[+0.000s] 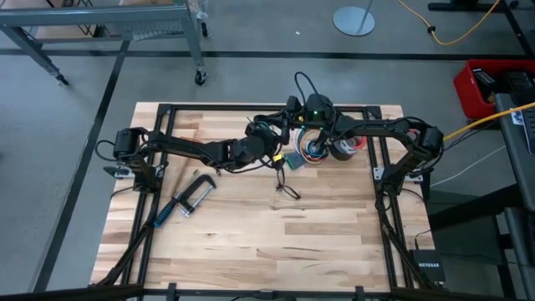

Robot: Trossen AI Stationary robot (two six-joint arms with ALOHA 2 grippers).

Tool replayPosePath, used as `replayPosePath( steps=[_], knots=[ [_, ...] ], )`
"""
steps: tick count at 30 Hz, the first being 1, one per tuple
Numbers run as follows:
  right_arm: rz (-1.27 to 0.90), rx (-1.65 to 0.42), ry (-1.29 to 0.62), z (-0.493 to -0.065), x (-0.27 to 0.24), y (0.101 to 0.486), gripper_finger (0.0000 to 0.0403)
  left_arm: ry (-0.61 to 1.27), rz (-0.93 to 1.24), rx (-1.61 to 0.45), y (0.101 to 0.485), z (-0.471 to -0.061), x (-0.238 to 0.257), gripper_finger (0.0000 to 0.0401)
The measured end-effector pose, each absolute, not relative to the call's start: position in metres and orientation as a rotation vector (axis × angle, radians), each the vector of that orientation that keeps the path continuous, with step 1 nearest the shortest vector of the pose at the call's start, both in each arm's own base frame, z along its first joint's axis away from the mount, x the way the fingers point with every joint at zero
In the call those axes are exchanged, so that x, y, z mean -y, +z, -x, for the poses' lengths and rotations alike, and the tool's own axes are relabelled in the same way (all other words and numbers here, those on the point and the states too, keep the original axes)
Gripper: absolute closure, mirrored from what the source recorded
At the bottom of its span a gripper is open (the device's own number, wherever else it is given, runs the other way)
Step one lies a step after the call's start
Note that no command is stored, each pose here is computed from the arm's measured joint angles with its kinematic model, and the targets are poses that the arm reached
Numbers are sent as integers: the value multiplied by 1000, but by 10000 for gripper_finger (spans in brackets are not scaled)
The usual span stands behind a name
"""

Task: Coil cords
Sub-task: Coil the green wire on the black spool

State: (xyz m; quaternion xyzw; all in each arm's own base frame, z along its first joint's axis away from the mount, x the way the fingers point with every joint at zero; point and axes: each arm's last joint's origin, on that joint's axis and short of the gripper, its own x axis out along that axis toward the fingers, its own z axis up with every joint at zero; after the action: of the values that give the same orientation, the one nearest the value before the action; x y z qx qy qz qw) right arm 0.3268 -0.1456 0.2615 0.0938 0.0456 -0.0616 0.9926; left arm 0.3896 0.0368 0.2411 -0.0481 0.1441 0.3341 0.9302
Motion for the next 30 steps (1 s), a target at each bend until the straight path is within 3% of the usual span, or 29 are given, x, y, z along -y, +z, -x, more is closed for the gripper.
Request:
replayPosePath(
  steps=[19, 30],
  knots=[
    [-174, 28, -87, -326, 148, 274, 400, 663, 20, -438, 230, -385, -24, 401],
    [-225, 7, 52, -310, 173, 273, 400, 843, -195, -593, 220, -373, -14, 394]
  ],
)
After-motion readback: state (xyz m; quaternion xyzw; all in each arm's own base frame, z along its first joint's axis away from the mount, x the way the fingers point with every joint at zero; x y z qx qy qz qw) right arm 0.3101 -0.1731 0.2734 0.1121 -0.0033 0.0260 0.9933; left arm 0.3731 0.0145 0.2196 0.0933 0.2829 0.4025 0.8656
